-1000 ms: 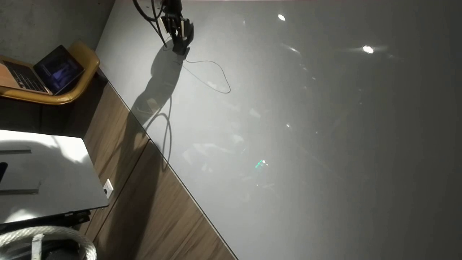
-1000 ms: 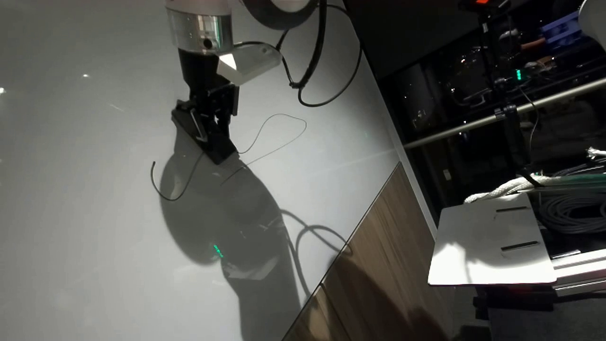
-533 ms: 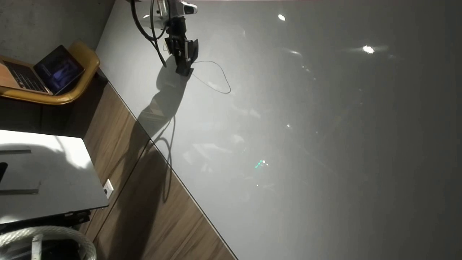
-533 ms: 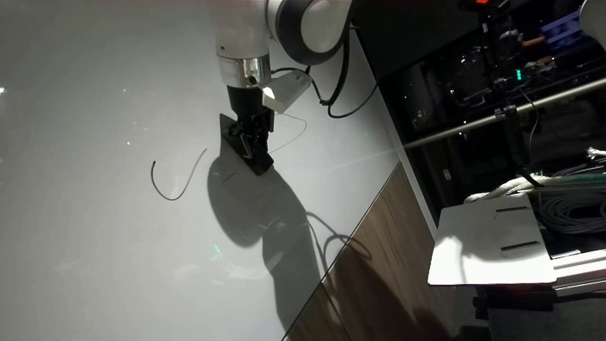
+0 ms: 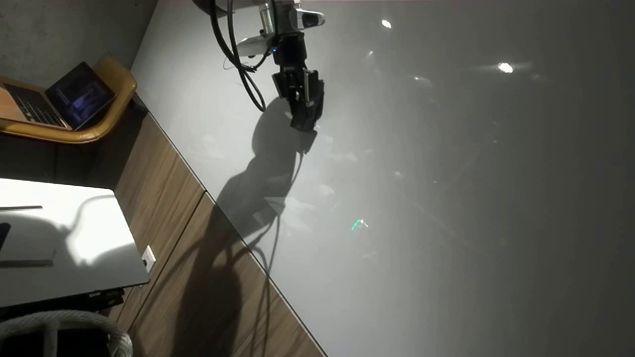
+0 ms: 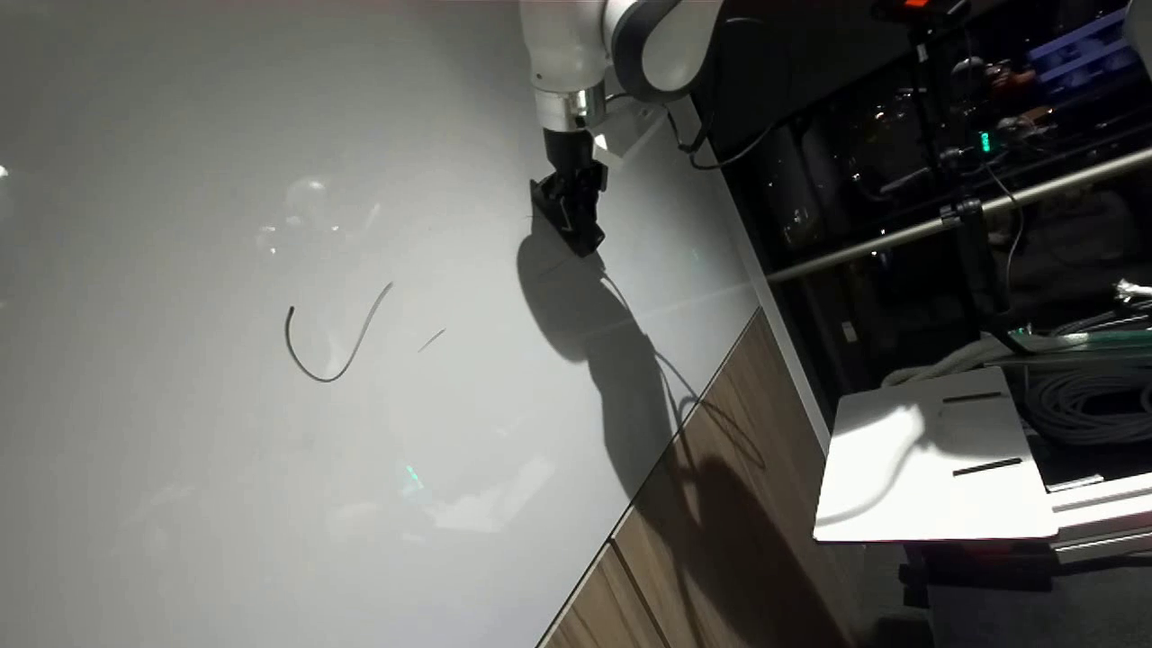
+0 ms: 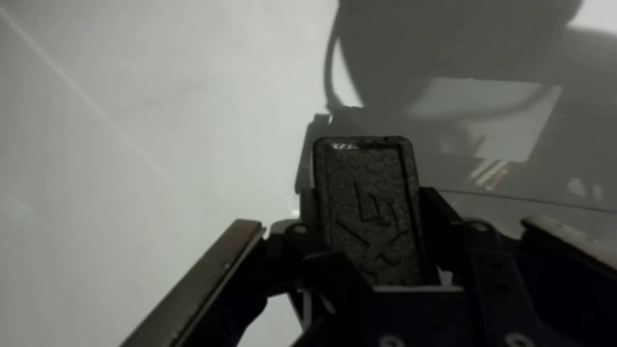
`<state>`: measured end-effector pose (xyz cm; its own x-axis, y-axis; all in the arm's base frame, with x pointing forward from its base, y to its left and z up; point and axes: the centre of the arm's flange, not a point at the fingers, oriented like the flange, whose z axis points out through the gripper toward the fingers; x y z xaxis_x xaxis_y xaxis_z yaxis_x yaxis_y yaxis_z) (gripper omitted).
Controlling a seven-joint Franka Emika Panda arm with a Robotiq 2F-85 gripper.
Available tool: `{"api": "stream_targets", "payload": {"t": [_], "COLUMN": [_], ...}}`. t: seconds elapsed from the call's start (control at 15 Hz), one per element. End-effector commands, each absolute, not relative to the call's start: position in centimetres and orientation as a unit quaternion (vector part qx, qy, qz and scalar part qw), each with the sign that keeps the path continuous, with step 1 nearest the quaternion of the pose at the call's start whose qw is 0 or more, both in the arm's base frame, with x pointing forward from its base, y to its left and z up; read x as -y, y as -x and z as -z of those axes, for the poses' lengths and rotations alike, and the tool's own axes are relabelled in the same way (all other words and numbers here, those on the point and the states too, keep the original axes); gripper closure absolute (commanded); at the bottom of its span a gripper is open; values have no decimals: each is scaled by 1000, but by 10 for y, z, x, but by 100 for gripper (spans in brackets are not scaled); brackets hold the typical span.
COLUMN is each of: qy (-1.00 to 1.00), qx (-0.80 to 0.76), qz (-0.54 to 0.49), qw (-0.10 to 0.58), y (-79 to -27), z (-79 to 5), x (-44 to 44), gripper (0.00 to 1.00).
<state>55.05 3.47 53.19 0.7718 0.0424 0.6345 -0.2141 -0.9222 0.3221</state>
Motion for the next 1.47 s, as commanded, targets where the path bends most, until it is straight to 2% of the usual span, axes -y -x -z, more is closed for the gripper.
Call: {"api": "stream_targets", "payload": {"t": [0.0, 0.2, 0.73, 1.4], "qy": [-915, -913, -911, -903], "qx": [87, 111, 74, 58], "qz": [-344, -347, -380, -407], "qw": [194, 185, 142, 124], "y": [-510, -483, -449, -467], "z": [-535, -531, -545, -557], "x": [52, 82, 12, 17], "gripper": [71, 71, 71, 71]}}
